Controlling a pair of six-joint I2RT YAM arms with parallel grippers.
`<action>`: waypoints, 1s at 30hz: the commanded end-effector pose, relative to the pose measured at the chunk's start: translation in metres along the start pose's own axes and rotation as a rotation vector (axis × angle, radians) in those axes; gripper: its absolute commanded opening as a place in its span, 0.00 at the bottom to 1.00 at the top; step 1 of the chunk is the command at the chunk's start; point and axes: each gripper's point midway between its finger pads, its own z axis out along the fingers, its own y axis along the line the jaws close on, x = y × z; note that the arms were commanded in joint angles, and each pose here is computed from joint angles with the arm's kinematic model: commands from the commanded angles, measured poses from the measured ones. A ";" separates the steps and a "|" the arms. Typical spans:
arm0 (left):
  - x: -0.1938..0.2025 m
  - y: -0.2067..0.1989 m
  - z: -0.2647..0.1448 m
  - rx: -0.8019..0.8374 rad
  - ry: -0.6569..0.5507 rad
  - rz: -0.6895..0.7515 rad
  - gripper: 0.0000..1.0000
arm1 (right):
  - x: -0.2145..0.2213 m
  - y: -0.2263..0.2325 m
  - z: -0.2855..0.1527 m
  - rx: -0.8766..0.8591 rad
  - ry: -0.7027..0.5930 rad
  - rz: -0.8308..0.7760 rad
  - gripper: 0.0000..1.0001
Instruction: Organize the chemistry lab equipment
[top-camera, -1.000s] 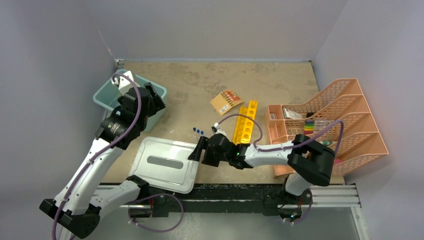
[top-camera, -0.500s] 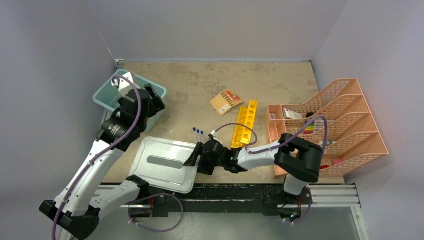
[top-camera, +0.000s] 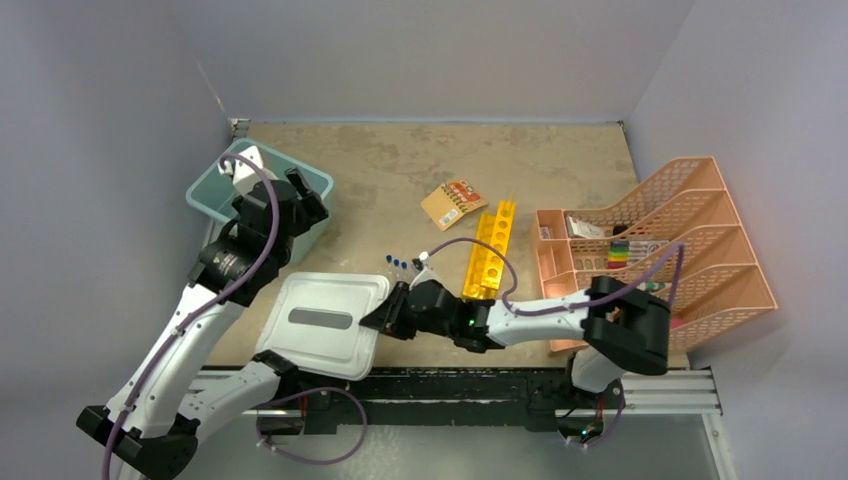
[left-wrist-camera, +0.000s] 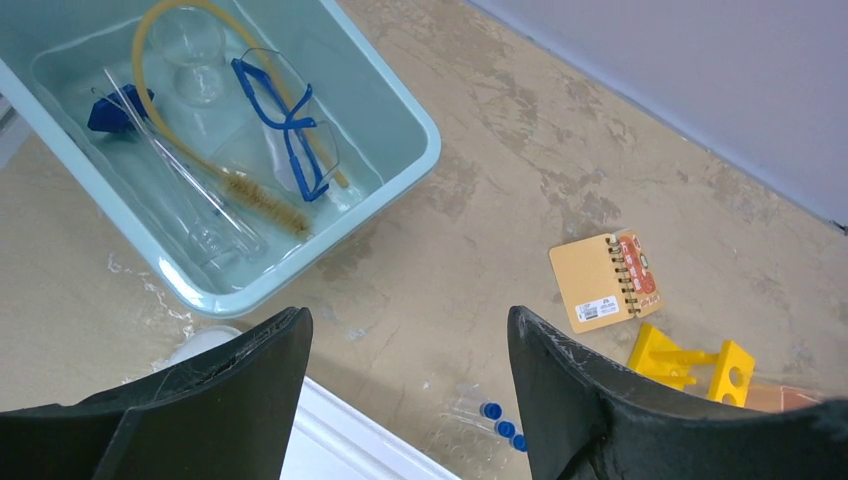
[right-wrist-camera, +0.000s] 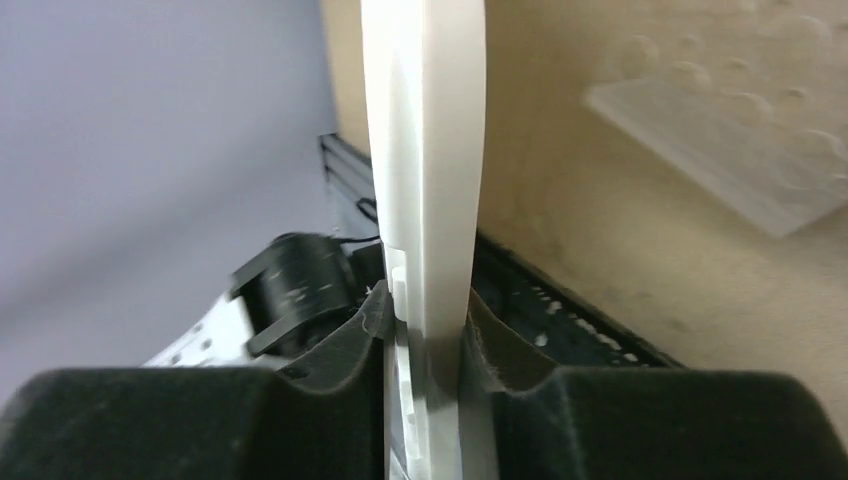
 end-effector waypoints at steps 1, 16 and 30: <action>-0.024 -0.002 -0.009 0.016 -0.073 -0.023 0.71 | -0.025 0.039 -0.023 -0.078 -0.119 -0.075 0.19; -0.073 -0.013 -0.031 0.040 -0.166 -0.031 0.73 | -0.045 0.109 -0.071 -0.207 -0.134 -0.328 0.00; -0.094 -0.040 0.030 -0.075 -0.191 0.114 0.80 | -0.180 0.171 -0.165 -0.242 -0.311 -0.327 0.00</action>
